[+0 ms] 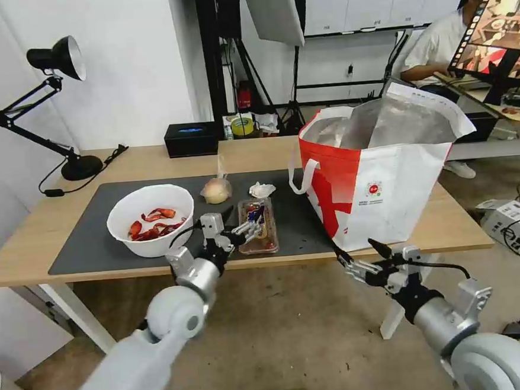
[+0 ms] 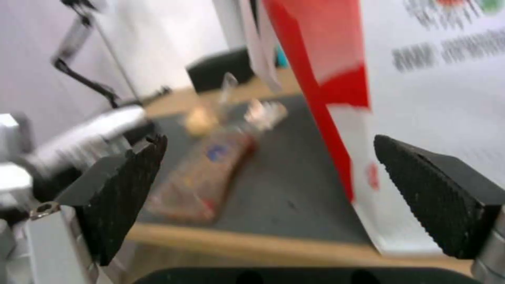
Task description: Pick up the trash from the table and place it into the takeout bag.
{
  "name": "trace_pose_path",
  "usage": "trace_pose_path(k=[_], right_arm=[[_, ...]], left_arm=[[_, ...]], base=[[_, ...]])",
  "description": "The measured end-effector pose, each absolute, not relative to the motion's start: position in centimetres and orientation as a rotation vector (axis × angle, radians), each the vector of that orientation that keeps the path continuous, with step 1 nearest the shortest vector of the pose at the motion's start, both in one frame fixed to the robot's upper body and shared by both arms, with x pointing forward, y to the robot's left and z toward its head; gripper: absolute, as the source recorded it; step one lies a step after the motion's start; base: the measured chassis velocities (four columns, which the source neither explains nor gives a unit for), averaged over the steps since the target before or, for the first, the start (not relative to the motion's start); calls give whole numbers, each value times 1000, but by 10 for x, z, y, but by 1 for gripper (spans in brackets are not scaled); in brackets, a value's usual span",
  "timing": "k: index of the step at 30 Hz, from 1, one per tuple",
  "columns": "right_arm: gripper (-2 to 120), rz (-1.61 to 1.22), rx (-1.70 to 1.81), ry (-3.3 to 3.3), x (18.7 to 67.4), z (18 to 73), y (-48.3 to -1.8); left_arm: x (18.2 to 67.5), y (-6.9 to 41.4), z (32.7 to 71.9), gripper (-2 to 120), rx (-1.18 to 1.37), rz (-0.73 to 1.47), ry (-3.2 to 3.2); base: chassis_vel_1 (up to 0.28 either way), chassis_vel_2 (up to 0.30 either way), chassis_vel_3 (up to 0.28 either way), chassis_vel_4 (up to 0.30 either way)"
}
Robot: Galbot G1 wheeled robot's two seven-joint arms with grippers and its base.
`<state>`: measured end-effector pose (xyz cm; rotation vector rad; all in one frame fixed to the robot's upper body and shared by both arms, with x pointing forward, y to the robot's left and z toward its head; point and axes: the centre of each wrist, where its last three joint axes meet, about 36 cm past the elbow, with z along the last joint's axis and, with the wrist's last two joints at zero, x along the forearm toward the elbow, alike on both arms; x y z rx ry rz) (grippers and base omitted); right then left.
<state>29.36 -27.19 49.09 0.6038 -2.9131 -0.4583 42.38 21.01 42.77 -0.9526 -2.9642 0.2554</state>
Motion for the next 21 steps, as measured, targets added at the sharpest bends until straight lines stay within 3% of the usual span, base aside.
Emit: trace_pose_path(k=[6,7,10,19,21], right_arm=[[100,-603,688,-2912,310,494,-273],[100,-603,688,-2912,310,494,-273],[100,-700,716,-2886,320,494,-274],[100,-822,726,-2802,335,488,-269],[100,-865,730,-2765,342,486,-265]], left_arm=[[444,228,412,57,-1083,13,-2949],[444,228,412,57,-1083,13,-2949],[458,234,406,40,-1083,-32,-2930],[459,241,395,14,-1135,-49,-2882],[457,243,392,2,-1160,-47,-2865]], base=[[0,0,0,0],[0,0,0,0],[0,0,0,0],[0,0,0,0],[0,0,0,0]])
